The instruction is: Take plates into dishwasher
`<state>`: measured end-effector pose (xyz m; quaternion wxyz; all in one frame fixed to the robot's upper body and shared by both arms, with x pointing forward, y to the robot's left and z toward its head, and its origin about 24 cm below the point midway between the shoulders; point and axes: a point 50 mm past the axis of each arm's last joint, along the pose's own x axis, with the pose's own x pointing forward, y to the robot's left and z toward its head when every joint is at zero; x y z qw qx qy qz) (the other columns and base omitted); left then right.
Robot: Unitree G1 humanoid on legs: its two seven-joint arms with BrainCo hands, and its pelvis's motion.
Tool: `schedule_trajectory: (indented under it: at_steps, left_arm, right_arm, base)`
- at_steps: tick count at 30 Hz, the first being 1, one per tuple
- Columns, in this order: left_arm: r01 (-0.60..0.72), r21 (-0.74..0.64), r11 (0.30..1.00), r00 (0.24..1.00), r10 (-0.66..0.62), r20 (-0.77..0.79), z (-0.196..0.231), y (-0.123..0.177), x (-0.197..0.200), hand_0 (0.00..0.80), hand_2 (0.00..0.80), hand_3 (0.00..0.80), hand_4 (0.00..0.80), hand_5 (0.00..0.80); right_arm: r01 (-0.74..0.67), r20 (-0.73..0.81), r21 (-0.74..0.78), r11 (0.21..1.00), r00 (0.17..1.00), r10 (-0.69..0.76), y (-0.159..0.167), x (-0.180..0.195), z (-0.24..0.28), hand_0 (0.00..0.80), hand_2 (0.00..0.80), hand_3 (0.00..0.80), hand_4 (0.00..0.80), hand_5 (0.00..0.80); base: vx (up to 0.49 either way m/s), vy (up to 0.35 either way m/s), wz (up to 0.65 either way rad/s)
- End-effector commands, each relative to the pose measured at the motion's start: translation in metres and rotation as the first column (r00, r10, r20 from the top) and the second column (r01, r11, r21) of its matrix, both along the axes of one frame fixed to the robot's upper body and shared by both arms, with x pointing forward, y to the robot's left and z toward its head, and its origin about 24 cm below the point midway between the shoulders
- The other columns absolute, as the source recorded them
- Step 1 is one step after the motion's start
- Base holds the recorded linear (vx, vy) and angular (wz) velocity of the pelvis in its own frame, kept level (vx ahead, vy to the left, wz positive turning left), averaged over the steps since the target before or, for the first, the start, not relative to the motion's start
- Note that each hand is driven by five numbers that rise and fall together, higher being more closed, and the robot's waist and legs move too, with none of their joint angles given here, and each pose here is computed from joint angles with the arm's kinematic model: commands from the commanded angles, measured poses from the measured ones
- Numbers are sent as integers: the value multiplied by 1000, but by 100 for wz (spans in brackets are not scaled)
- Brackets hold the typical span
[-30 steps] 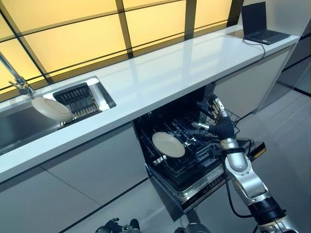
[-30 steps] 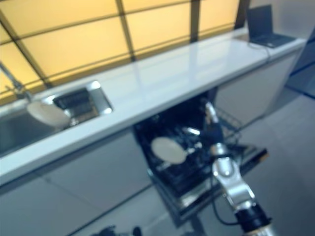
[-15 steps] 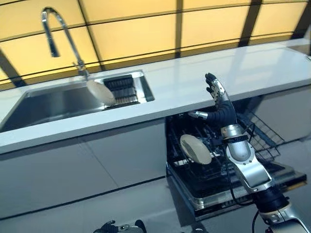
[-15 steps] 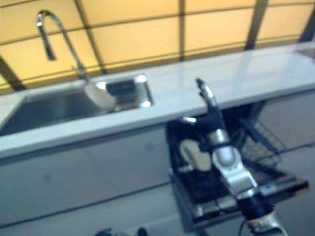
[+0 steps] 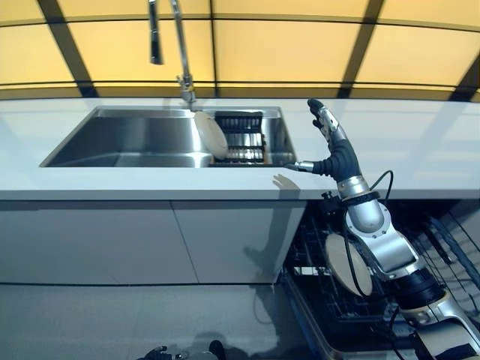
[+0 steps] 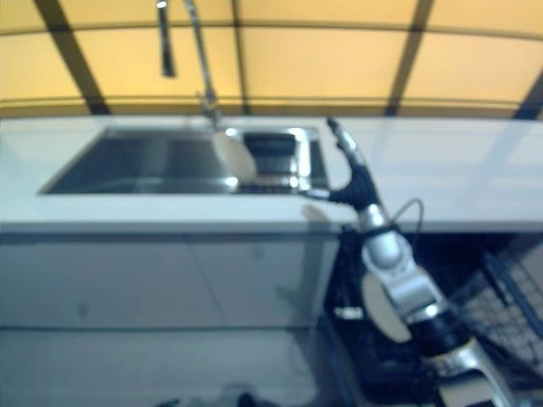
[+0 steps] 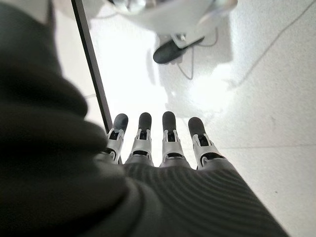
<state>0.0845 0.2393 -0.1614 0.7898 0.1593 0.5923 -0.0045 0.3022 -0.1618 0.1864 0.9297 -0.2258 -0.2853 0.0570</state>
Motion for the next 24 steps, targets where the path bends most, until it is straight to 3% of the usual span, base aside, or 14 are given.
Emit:
schedule_trajectory:
  at_steps: [1,9,16,22,24]
  left_arm:
    - [159,56,986,987,-160,20,7,10,16,0,0,0,0,0]
    - [241,76,968,968,-245,51,17,10,49,0,0,0,0,0]
    - [261,105,960,965,-259,-34,12,20,26,0,0,0,0,0]
    - [150,82,985,988,-146,-60,10,28,13,0,0,0,0,0]
    - [178,58,982,983,-175,-57,7,19,10,0,0,0,0,0]
  right_arm:
    - [65,189,47,997,979,-73,-19,6,48,0,0,0,0,0]
    - [162,176,-16,987,972,-157,-34,23,67,0,0,0,0,0]
    - [216,152,-57,975,967,-206,-38,28,66,0,0,0,0,0]
    - [233,163,-242,942,967,-197,-31,30,62,0,0,0,0,0]
    - [232,154,-282,931,969,-195,-31,30,63,0,0,0,0,0]
  base:
    - [197,146,72]
    - [126,-73,31]
    - [148,-239,40]
    - [248,-354,39]
    - [247,-298,23]
